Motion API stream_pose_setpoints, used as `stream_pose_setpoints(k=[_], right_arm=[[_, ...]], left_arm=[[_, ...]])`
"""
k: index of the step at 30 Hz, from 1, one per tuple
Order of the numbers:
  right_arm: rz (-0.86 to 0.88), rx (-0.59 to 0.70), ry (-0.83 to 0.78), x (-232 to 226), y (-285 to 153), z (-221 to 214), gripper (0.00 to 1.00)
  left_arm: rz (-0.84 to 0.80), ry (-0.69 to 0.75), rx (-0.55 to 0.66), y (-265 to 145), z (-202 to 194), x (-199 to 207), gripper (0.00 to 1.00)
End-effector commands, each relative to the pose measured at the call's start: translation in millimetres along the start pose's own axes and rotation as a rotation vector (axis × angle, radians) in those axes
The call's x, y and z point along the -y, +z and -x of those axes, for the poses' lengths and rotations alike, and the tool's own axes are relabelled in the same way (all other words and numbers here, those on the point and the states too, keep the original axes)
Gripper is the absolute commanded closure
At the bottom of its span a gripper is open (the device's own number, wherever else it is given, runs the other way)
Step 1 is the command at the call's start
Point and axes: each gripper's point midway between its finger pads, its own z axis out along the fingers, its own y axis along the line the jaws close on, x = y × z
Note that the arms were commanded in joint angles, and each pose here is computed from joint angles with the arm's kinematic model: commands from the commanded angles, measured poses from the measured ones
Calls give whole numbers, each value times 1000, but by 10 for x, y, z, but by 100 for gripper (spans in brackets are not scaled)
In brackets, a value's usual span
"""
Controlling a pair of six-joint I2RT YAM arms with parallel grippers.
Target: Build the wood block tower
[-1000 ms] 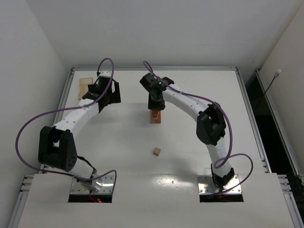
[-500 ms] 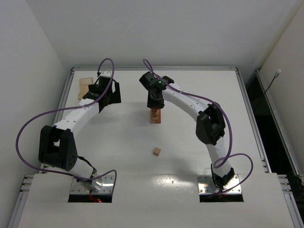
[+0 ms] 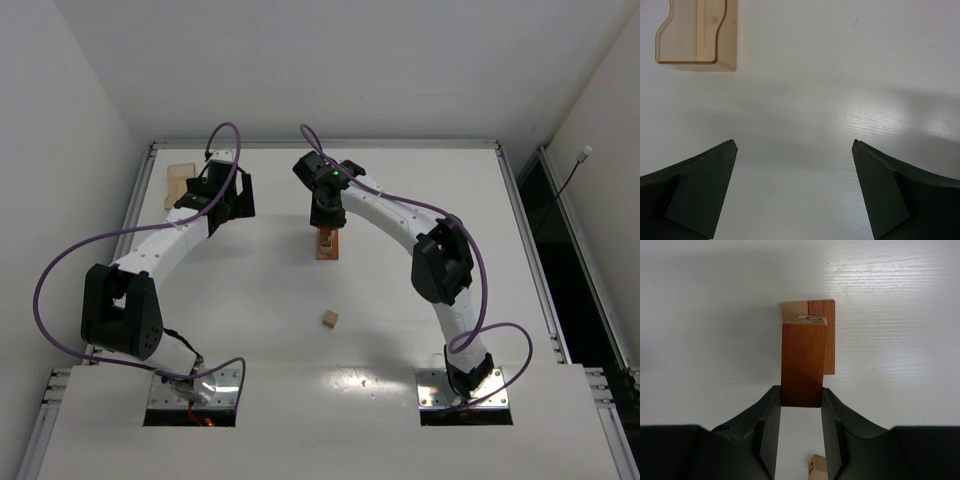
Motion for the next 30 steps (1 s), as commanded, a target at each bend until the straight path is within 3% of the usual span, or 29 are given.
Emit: stream_pose_setpoints(k=[1, 22, 30], right_arm=[[20, 36, 22, -75, -14, 140, 100], [35, -12, -17, -81, 90, -6, 100], [126, 59, -28, -161, -82, 115, 100]], left_arm=[[-11, -35, 39, -3, 167, 30, 0], [-22, -34, 36, 8, 144, 49, 0], [-20, -31, 28, 18, 103, 43, 0]])
